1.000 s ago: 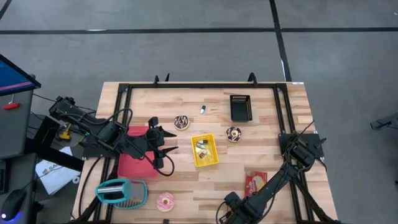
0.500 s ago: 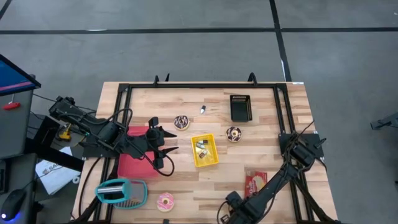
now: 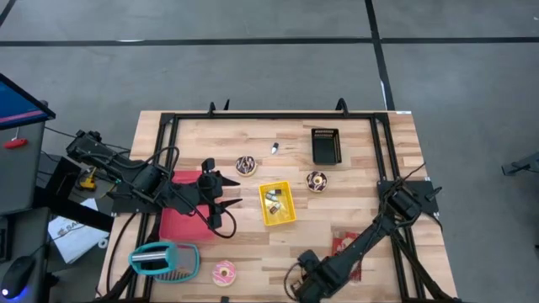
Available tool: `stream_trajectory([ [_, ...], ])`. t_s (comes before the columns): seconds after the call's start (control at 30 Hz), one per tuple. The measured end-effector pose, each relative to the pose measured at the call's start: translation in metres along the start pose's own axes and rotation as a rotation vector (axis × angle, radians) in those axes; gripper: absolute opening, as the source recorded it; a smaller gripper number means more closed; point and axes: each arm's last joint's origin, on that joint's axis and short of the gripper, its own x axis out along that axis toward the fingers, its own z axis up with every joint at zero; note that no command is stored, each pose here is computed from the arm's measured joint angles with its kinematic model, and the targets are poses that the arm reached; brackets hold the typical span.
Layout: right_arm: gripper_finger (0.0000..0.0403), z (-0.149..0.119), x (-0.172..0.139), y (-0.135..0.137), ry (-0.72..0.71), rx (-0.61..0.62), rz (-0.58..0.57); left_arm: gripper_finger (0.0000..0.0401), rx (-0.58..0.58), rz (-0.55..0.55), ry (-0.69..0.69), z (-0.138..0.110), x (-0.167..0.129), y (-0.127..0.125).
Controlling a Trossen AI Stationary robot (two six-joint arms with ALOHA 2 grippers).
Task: Pick & Place Food Item
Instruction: Put the blue food coloring bottle into the yellow bin
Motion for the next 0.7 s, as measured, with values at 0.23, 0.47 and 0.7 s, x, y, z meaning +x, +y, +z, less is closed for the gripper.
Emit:
stream_trajectory([
  [0.23, 0.0059, 0.058, -0.014, 0.004, -0.190, 0.019, 0.028, 0.0199, 0.001, -0.014, 0.005, 0.000, 0.000, 0.000],
  [0.47, 0.0059, 0.121, -0.059, 0.005, -0.295, -0.016, 0.149, 0.0199, 0.001, -0.014, 0.007, -0.001, 0.000, 0.000],
  [0.7, 0.0059, 0.174, -0.102, -0.012, -0.462, -0.019, 0.168, 0.0199, 0.006, -0.013, 0.010, -0.001, 0.000, 0.000],
])
